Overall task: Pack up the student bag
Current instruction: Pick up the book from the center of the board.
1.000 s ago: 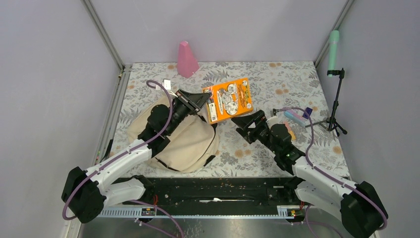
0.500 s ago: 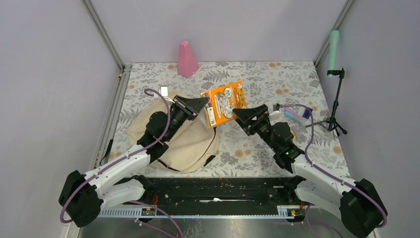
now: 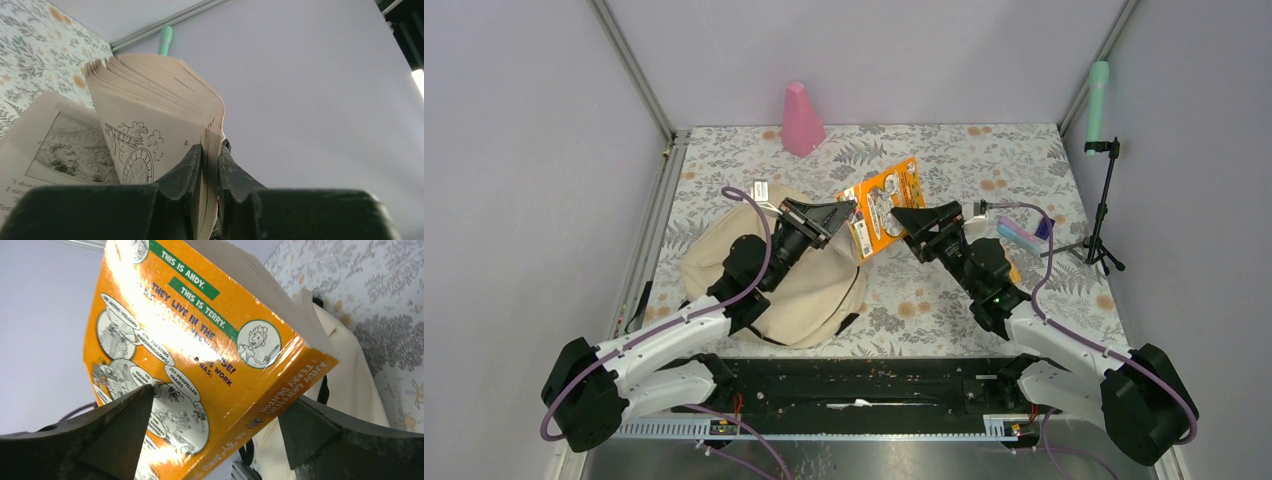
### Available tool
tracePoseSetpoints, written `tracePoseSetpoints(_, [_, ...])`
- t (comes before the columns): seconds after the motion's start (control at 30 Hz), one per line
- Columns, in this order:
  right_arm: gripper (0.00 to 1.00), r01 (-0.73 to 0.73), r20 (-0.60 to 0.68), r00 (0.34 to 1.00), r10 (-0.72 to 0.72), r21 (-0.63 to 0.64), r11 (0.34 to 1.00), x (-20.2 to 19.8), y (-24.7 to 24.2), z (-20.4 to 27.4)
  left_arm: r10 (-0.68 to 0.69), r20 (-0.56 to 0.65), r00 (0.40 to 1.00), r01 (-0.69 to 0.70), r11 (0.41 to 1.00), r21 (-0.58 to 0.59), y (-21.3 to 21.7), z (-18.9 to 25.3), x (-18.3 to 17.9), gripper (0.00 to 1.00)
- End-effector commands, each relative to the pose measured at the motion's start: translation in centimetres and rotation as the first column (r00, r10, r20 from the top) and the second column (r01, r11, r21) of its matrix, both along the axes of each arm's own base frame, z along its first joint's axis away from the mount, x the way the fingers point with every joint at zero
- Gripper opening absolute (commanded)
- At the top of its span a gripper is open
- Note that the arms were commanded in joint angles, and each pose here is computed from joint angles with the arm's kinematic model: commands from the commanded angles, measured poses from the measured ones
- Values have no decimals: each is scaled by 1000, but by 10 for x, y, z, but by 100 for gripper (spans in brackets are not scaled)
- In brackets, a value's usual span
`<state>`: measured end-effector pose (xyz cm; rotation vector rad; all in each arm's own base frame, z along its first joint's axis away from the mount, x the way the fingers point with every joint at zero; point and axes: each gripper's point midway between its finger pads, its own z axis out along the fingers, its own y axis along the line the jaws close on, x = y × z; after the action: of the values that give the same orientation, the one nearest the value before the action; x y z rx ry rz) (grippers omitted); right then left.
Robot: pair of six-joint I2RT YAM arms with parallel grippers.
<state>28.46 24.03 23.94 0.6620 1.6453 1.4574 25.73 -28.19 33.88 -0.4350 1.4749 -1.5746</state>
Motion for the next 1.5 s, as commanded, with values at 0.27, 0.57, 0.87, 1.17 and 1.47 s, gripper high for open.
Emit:
tracePoseSetpoints(0.27, [75,123,197,968,-155,165,979,10,-21,80,-38,2,999,38,986,-161,-3,10,-21,0])
tracePoseSetpoints(0.57, [30,168,245,951,-188,102,981,5,-32,87,-88,-10,996,87,993,-76,-19,-6,-26,0])
tracePoseSetpoints(0.87, [0,310,313,909,-275,-66,949,-2,-63,93,-62,83,995,26,927,375,-11,-30,-29,57])
tracePoseSetpoints(1.17, [0,475,339,875,-345,-463,748,-5,-115,68,-39,29,999,4,656,755,34,-120,-37,92])
tracePoseSetpoints(1.47, [0,492,346,871,-350,-587,643,-23,-144,46,-115,-75,990,116,401,909,25,-180,-61,99])
